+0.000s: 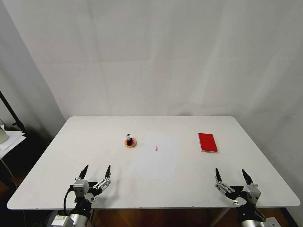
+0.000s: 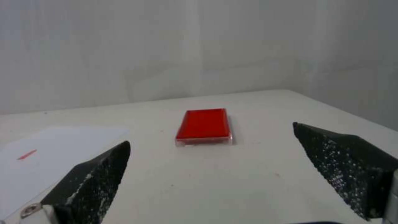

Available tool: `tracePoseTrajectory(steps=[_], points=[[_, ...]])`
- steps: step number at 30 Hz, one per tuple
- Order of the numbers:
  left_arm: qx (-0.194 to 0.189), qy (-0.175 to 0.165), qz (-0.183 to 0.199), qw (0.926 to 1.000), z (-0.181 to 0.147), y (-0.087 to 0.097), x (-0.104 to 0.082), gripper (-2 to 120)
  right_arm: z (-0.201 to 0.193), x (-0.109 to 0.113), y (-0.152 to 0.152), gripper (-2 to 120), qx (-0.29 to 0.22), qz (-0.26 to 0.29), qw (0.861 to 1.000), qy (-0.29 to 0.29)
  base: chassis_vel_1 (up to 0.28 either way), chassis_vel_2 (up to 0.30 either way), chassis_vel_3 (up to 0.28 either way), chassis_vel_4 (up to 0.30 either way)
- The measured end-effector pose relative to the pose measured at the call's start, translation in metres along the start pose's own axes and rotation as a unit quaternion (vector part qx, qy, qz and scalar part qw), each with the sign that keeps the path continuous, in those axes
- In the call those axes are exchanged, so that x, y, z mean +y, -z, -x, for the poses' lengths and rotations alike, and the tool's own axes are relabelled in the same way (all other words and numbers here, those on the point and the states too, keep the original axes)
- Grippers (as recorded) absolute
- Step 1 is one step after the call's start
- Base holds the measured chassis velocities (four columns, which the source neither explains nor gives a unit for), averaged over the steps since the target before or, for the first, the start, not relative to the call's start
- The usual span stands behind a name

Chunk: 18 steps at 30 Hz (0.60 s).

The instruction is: Pick up the stamp from the ink pad and place it onto another ink pad.

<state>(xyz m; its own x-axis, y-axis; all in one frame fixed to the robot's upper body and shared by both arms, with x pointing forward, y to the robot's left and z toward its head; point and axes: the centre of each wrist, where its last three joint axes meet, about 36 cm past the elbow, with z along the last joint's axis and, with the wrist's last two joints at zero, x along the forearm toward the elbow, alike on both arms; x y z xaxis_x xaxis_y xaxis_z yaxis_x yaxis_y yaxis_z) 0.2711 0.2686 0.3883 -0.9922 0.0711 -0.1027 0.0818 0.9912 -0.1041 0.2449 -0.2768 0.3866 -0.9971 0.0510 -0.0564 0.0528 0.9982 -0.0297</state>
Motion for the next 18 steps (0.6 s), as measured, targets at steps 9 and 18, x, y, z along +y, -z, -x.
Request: tracePoseTrajectory(steps=[9,18], points=[[0.0,0.0,0.0,1.0,0.0,0.0,0.0,100,-0.0043,0.0013,-0.0008,100,-0.005,-0.005,1.0,0.014,0.0,0.0,0.0,0.0],[0.0,0.0,0.0,1.0,0.0,0.0,0.0,100,-0.0034,0.0005,-0.0036,100,-0.004,-0.01,1.0,0.016,0.0,0.0,0.0,0.0]])
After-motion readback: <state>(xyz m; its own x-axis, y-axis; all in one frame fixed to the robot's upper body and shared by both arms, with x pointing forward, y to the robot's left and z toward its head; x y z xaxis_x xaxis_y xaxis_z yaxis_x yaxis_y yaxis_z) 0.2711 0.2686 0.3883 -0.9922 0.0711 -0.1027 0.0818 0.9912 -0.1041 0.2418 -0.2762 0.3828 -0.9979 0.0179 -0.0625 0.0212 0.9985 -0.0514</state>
